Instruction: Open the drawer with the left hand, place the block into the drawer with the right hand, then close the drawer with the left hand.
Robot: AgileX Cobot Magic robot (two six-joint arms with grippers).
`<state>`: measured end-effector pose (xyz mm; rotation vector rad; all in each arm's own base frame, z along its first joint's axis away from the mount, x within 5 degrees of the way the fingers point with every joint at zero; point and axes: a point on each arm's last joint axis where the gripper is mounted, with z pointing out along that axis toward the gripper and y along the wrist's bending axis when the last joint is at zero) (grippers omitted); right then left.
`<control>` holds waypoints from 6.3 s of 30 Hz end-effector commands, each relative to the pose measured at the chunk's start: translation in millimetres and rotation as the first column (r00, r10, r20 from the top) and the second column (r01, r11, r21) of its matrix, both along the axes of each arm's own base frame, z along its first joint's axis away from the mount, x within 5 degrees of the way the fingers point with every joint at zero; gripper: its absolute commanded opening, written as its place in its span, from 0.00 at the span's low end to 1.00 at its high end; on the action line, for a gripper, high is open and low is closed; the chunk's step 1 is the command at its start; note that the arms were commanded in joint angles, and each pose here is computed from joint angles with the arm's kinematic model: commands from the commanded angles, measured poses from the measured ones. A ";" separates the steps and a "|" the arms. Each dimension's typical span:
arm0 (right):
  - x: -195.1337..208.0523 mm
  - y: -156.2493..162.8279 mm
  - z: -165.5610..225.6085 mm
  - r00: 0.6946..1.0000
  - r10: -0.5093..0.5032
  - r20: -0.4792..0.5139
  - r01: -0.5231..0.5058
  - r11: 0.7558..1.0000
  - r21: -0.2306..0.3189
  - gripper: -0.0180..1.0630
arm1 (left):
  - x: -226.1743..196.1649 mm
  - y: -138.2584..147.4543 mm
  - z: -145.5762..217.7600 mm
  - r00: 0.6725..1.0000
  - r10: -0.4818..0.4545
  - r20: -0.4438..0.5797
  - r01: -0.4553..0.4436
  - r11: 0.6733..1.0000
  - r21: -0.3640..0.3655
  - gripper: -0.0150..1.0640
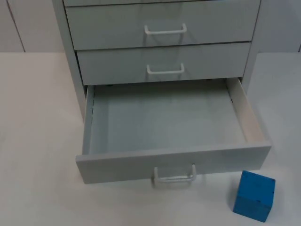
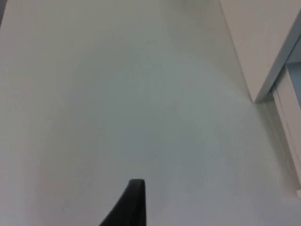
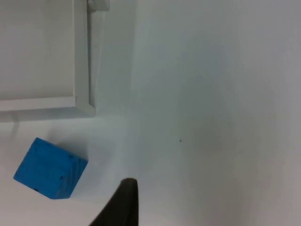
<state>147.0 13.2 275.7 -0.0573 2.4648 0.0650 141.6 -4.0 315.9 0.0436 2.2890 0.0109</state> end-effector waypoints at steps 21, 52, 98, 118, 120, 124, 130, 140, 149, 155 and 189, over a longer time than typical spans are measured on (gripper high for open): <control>-18.0 53.4 -2.3 0.892 0.451 -0.023 -0.449 0.892 0.044 0.99 | -44.1 1.4 -5.6 0.991 0.010 0.134 -0.006 1.000 -0.029 0.99; 29.2 166.3 -127.8 0.682 0.684 -0.258 -0.728 0.602 -0.328 0.93 | -43.8 0.9 -5.6 0.991 0.010 0.134 -0.005 0.999 -0.037 0.99; 49.0 175.7 -170.2 0.636 0.702 -0.320 -0.753 0.475 -0.455 0.93 | -43.9 0.7 -5.6 0.991 0.010 0.134 -0.005 0.999 -0.041 0.99; 49.7 175.8 -176.9 0.664 0.676 -0.318 -0.735 0.512 -0.445 0.91 | -43.9 0.5 -5.6 0.991 0.010 0.134 -0.004 0.999 -0.044 0.99; 49.3 175.6 -180.9 0.660 0.674 -0.332 -0.740 0.507 -0.442 0.91 | -43.9 0.4 -5.6 0.991 0.010 0.133 -0.004 0.999 -0.045 0.99; 49.7 172.9 -191.1 0.685 0.635 -0.358 -0.722 0.526 -0.450 0.83 | -43.9 0.4 -5.6 0.991 0.010 0.133 -0.004 0.999 -0.045 0.99; 49.7 173.6 -191.1 0.679 0.643 -0.356 -0.727 0.520 -0.449 0.65 | -43.9 0.4 -5.6 0.991 0.010 0.133 -0.004 0.999 -0.045 0.99; 50.1 172.8 -190.9 0.683 0.637 -0.358 -0.723 0.519 -0.456 0.29 | -43.9 0.4 -5.6 0.991 0.010 0.133 -0.004 0.999 -0.045 0.99; 44.1 179.7 -154.1 0.699 0.674 -0.239 -0.696 0.563 -0.446 0.02 | -43.9 0.5 -5.6 0.991 0.009 0.134 -0.003 0.999 -0.042 0.99; 25.0 184.8 -109.5 0.714 0.691 -0.111 -0.657 0.608 -0.446 0.02 | -43.9 0.5 -5.6 0.991 0.009 0.134 -0.003 0.999 -0.042 0.99; 72.2 157.4 -30.1 0.963 0.191 0.189 -0.183 0.981 -0.061 0.02 | -43.2 0.0 -4.5 0.989 0.004 0.147 0.002 0.999 -0.045 0.99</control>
